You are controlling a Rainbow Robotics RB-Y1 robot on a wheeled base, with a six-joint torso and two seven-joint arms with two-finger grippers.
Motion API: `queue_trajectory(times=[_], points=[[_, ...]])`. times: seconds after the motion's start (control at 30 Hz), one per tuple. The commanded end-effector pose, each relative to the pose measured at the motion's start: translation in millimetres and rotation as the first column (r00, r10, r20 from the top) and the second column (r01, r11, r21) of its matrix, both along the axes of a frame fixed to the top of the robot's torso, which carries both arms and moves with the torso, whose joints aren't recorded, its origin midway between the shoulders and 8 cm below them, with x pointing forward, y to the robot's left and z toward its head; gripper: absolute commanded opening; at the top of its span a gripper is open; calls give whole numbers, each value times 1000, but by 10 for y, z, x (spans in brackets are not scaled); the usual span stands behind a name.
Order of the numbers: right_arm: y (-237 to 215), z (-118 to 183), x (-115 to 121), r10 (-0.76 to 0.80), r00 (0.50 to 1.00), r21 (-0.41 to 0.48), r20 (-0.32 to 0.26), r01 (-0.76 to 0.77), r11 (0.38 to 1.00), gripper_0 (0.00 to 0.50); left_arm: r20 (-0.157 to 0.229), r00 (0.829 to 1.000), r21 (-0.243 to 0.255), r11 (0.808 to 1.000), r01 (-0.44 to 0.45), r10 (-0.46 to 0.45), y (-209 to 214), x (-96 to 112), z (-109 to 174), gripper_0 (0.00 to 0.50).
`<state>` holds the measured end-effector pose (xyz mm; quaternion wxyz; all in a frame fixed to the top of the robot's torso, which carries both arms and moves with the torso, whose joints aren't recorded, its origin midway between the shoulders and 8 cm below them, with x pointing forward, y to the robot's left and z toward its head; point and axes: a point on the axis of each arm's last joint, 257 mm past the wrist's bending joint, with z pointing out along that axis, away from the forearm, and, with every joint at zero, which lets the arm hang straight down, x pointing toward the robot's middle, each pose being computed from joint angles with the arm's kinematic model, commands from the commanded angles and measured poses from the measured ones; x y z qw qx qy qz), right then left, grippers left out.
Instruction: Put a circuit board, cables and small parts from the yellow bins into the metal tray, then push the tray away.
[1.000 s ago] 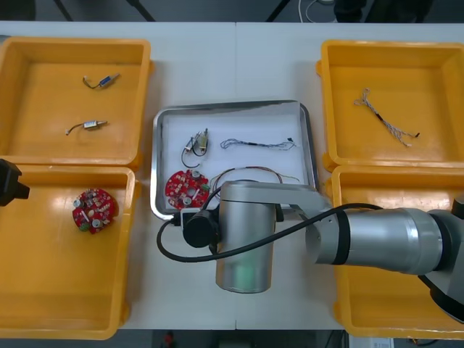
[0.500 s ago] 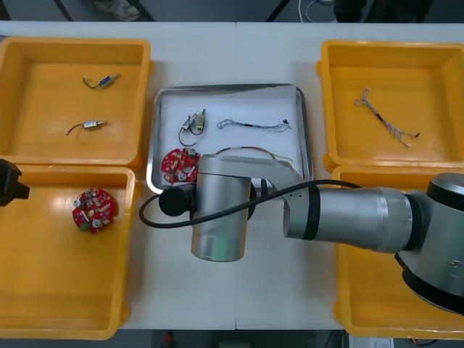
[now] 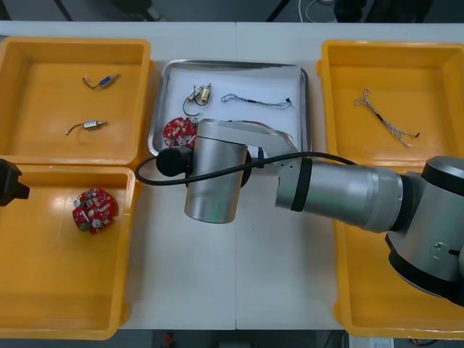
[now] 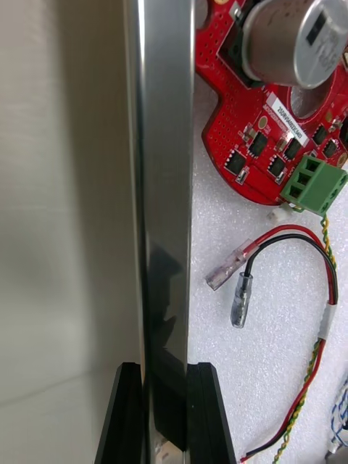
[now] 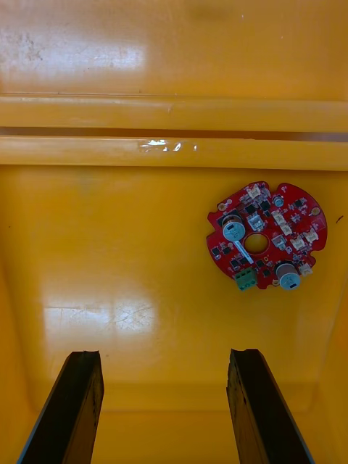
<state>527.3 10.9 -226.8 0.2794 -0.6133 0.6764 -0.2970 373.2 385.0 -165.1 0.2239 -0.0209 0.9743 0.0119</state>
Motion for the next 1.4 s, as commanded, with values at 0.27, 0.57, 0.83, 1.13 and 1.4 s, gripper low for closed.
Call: queue_trajectory(times=[0.27,0.57,0.83,1.13,1.4], points=[[322,572,475,67,988,41,139,-74,996,0,18,999,52,998,32,-33,105,-47,119,500],[259,698,720,79,979,12,186,-83,997,0,18,999,52,998,32,-33,105,-47,119,500],[306,796,892,110,969,8,223,-115,993,0,18,999,52,998,32,-33,105,-47,119,500],[292,878,1037,136,955,-23,265,-134,991,0,18,999,52,998,32,-33,105,-47,119,500],[285,924,1124,118,955,4,273,-124,992,0,18,999,52,998,32,-33,105,-47,119,500]])
